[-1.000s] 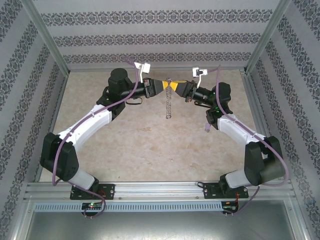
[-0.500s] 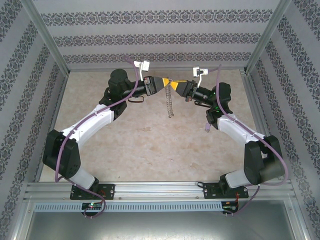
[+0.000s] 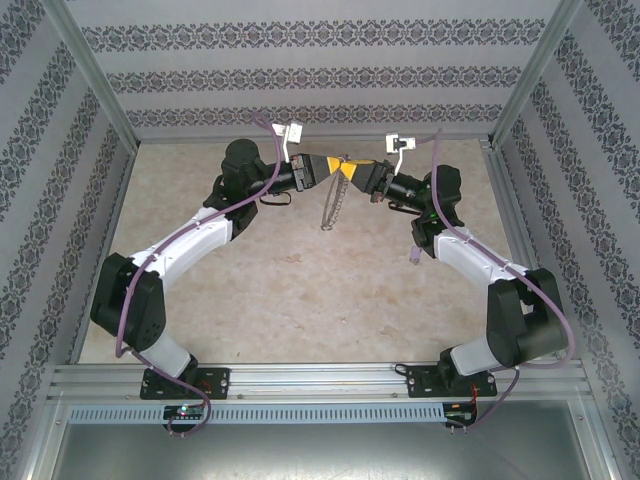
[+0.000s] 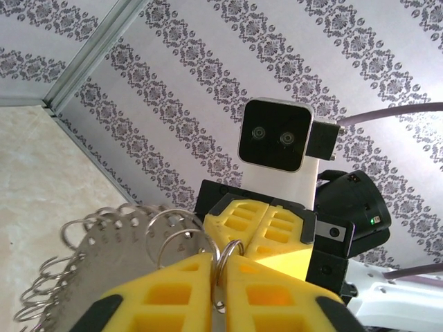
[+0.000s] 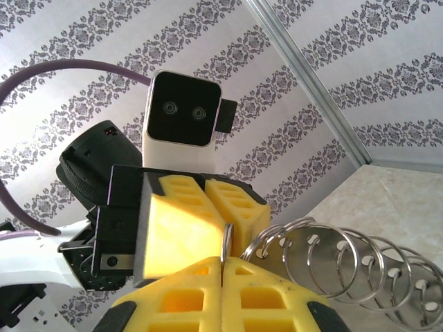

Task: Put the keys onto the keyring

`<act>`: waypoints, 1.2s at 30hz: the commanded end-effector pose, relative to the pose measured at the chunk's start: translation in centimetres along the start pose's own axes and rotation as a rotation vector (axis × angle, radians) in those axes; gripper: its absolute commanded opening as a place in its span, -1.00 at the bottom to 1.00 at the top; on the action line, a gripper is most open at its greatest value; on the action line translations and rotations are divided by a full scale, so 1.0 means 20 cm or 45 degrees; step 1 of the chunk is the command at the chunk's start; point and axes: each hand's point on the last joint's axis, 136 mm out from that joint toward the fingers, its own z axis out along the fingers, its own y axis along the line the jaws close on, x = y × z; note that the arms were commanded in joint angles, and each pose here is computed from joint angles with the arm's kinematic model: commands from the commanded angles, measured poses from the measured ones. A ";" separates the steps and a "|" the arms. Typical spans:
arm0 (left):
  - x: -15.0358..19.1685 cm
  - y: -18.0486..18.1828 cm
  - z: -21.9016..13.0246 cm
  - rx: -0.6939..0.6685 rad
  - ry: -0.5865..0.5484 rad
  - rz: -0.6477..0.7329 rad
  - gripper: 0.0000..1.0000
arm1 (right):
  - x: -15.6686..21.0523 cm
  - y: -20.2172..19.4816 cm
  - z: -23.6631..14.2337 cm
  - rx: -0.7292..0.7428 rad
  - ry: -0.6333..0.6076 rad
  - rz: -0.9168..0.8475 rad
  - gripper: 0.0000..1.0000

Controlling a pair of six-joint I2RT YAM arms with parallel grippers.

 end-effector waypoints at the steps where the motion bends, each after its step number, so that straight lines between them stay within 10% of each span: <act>1: -0.03 -0.05 0.02 0.046 -0.026 0.047 -0.91 | -0.06 0.06 0.00 -0.050 -0.038 -0.079 -1.00; 3: -0.02 -0.05 0.02 0.035 -0.024 0.057 -1.00 | -0.07 0.02 0.00 -0.026 -0.042 -0.049 -0.90; 8: -0.01 -0.01 0.01 -0.052 0.030 0.138 -1.00 | -0.13 -0.14 -0.11 0.097 -0.111 0.098 0.12; 17: 0.06 0.02 -0.04 -0.203 0.251 0.410 -1.00 | -0.13 -0.43 -0.38 0.456 -0.241 0.228 0.88; 25: 0.11 -0.01 -0.10 -0.193 0.512 0.647 -1.00 | -0.08 -0.36 -0.28 0.257 -0.025 0.204 0.24; 36: 0.07 -0.06 -0.13 -0.087 0.599 0.673 -1.00 | -0.02 -0.05 -0.10 -0.022 0.153 0.017 -0.01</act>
